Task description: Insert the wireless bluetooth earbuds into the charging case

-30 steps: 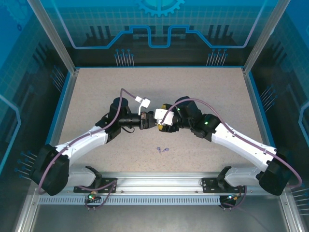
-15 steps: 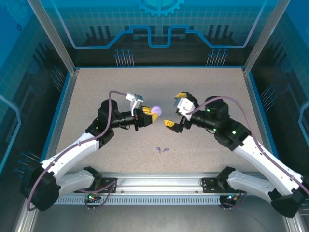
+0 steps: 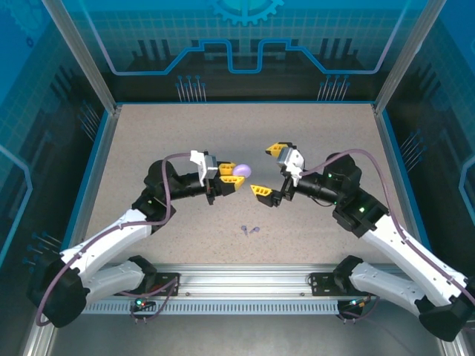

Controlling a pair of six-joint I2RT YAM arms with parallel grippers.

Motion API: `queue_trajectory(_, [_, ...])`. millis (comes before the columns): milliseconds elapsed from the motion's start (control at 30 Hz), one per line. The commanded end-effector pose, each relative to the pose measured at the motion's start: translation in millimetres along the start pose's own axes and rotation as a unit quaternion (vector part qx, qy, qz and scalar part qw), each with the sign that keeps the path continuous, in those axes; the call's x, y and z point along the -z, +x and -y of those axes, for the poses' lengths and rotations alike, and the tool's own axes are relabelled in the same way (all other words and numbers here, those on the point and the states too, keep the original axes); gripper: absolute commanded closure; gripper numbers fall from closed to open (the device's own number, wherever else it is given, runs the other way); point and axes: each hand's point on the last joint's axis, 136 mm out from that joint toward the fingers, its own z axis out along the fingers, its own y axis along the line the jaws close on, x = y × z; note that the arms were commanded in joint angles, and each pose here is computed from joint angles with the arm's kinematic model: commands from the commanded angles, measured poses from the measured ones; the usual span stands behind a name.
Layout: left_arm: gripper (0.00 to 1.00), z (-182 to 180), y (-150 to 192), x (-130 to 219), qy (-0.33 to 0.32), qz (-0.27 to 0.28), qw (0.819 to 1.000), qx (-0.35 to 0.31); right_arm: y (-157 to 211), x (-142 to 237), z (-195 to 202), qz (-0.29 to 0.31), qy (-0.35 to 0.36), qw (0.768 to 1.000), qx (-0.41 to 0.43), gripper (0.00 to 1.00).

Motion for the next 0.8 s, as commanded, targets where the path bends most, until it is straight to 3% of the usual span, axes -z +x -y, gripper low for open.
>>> queue_trajectory(0, [0.89, 9.7, -9.7, -2.3, 0.021, 0.017, 0.999, -0.039, -24.4, -3.4, -0.1, 0.026, -0.01, 0.999, 0.024, 0.0])
queue_trajectory(200, [0.9, 10.2, -9.2, -3.3, 0.022, 0.015, 0.999, -0.039, -22.8, -14.7, 5.2, 0.017, -0.01, 0.999, 0.029, 0.02])
queue_trajectory(533, [0.9, 10.2, -7.6, -3.4, 0.02, 0.013, 0.999, -0.037, -22.7, -21.7, 14.7, 0.0, 0.0, 1.0, 0.031, 0.16])
queue_trajectory(767, [0.9, 10.4, -6.3, -3.1, 0.019, 0.012, 0.999, -0.037, -23.9, -23.8, 24.3, -0.011, 0.013, 0.999, 0.032, 0.19])
